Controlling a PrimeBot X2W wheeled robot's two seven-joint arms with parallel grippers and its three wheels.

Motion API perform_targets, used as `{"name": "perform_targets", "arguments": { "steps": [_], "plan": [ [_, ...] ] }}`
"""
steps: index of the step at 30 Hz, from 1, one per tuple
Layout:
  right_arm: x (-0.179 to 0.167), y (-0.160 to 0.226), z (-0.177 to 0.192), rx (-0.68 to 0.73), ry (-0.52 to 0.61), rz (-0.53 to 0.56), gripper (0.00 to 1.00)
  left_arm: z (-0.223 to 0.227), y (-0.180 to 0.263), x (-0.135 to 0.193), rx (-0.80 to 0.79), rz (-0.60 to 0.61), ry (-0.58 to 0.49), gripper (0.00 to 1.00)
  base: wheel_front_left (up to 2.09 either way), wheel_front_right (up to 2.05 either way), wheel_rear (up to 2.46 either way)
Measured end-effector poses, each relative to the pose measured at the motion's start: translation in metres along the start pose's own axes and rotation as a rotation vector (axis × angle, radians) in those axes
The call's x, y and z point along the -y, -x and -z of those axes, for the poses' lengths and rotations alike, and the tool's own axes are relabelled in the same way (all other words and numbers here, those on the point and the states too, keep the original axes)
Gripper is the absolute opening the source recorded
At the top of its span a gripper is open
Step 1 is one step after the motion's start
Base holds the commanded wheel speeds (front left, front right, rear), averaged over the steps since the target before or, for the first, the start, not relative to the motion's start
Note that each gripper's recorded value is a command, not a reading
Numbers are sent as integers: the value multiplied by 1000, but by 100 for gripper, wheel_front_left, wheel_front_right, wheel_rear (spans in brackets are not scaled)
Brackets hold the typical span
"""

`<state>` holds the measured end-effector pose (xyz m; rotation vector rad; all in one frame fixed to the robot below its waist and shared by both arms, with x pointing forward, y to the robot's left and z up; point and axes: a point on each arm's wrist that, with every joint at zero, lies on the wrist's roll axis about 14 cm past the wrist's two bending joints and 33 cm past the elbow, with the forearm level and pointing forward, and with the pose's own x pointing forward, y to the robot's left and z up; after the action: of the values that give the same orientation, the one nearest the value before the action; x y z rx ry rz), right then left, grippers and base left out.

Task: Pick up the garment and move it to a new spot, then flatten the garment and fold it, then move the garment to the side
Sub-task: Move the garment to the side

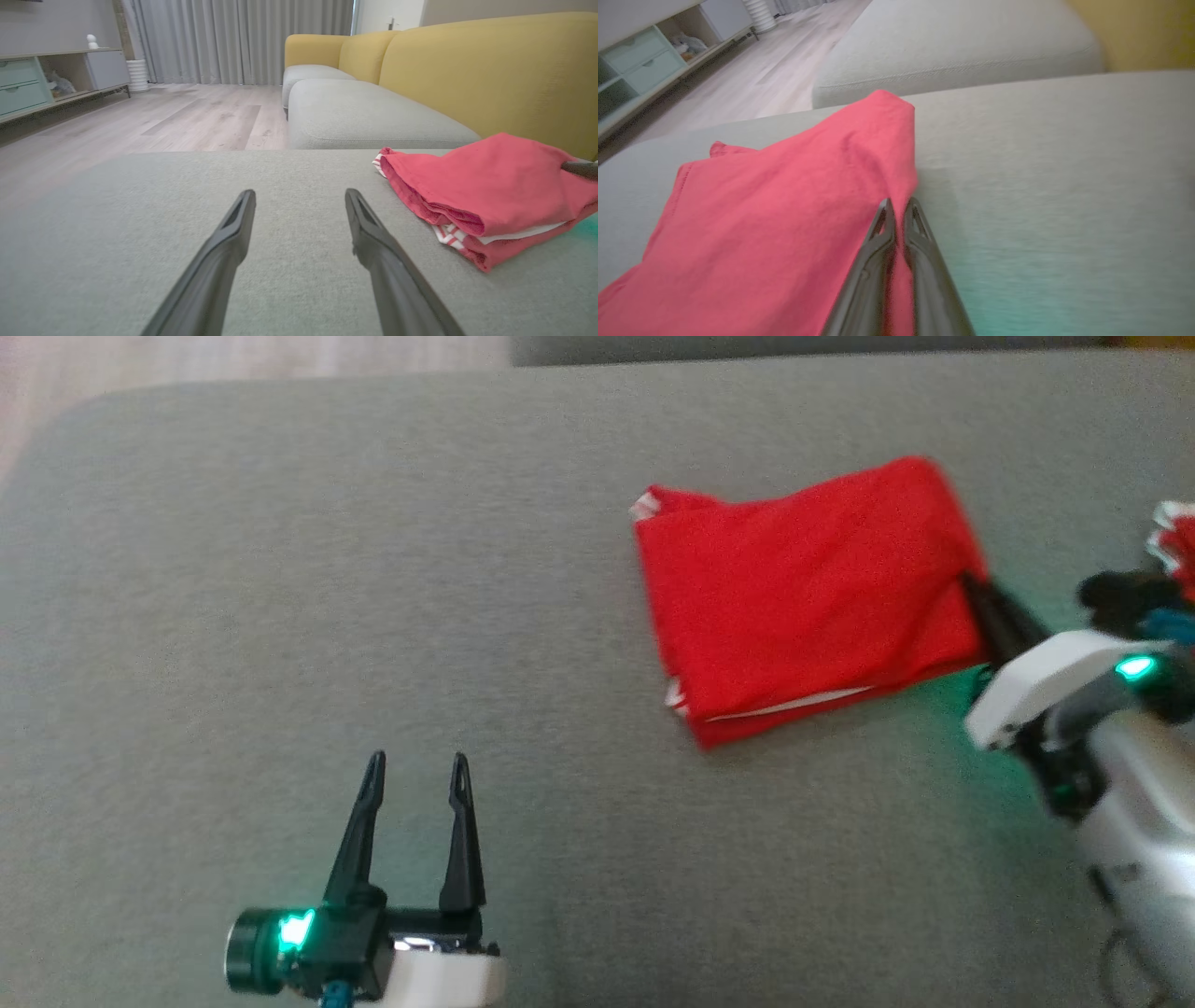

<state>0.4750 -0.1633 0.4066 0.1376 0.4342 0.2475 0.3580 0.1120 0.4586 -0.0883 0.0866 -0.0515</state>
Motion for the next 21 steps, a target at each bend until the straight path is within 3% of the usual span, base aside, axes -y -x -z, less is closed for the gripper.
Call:
{"name": "perform_targets", "arguments": {
  "steps": [14, 21],
  "plan": [
    [171, 91, -48, 48, 174, 331, 0, 20, -54, 57, -24, 198, 7, 100, 0, 0, 0],
    [231, 123, -71, 42, 228, 491, 0, 36, -76, 74, -47, 253, 16, 100, 0, 0, 0]
  ]
}}
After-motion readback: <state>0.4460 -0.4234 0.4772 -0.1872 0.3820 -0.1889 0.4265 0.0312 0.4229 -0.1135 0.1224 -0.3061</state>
